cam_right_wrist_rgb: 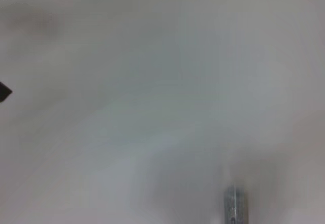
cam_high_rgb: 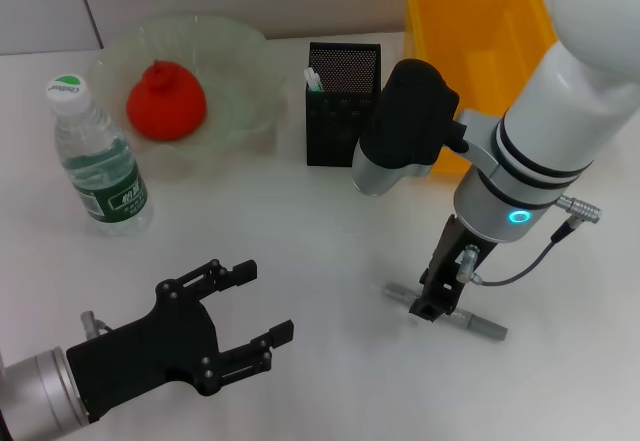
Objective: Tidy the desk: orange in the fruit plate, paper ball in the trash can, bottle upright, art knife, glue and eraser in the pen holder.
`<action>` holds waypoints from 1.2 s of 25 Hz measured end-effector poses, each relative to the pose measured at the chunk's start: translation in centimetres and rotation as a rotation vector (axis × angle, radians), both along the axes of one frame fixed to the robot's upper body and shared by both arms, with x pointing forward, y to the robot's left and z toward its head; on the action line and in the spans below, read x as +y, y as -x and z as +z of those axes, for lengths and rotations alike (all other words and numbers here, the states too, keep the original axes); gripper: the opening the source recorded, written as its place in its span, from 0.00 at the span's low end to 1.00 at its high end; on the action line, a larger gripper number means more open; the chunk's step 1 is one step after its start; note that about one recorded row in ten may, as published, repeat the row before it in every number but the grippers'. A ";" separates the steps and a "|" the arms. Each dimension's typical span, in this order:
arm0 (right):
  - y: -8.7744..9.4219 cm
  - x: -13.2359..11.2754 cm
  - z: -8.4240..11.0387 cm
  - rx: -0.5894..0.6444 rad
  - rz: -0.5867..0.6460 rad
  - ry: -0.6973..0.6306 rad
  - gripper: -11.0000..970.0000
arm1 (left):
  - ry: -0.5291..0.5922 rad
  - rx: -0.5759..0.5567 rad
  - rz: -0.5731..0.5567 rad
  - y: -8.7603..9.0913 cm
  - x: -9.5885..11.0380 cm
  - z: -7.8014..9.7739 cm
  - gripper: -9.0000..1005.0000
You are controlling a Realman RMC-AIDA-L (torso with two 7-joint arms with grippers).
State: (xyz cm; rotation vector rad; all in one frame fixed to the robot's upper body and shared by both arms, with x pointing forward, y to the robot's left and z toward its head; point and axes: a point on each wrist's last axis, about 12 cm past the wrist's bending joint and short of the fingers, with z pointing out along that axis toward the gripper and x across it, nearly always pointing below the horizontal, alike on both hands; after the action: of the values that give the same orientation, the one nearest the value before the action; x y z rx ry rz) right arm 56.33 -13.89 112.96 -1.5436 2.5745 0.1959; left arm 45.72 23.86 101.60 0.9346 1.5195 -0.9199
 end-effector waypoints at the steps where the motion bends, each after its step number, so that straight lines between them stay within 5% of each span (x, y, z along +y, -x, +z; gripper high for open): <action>1: 0.0 0.0 -0.1 0.002 -0.001 0.001 0.49 | 0.000 0.000 0.000 0.0 0.0 0.0 0.77; 3: 0.0 -0.1 -0.1 0.004 -0.002 0.003 0.49 | 0.000 -0.002 -0.002 -0.1 0.0 0.0 0.77; 5: 0.0 -0.1 -0.1 0.005 -0.003 0.003 0.29 | 0.000 -0.003 -0.003 -0.1 -0.1 0.1 0.77; 30: 0.0 0.0 -0.7 0.030 0.007 0.020 0.19 | 0.005 -0.007 -0.007 -0.1 -0.1 0.2 0.77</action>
State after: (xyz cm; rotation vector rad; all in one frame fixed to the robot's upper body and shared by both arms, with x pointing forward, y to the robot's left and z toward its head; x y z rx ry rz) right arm 56.29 -13.86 112.21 -1.5683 2.6025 0.1959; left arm 45.82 23.79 101.77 0.9394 1.5081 -0.9246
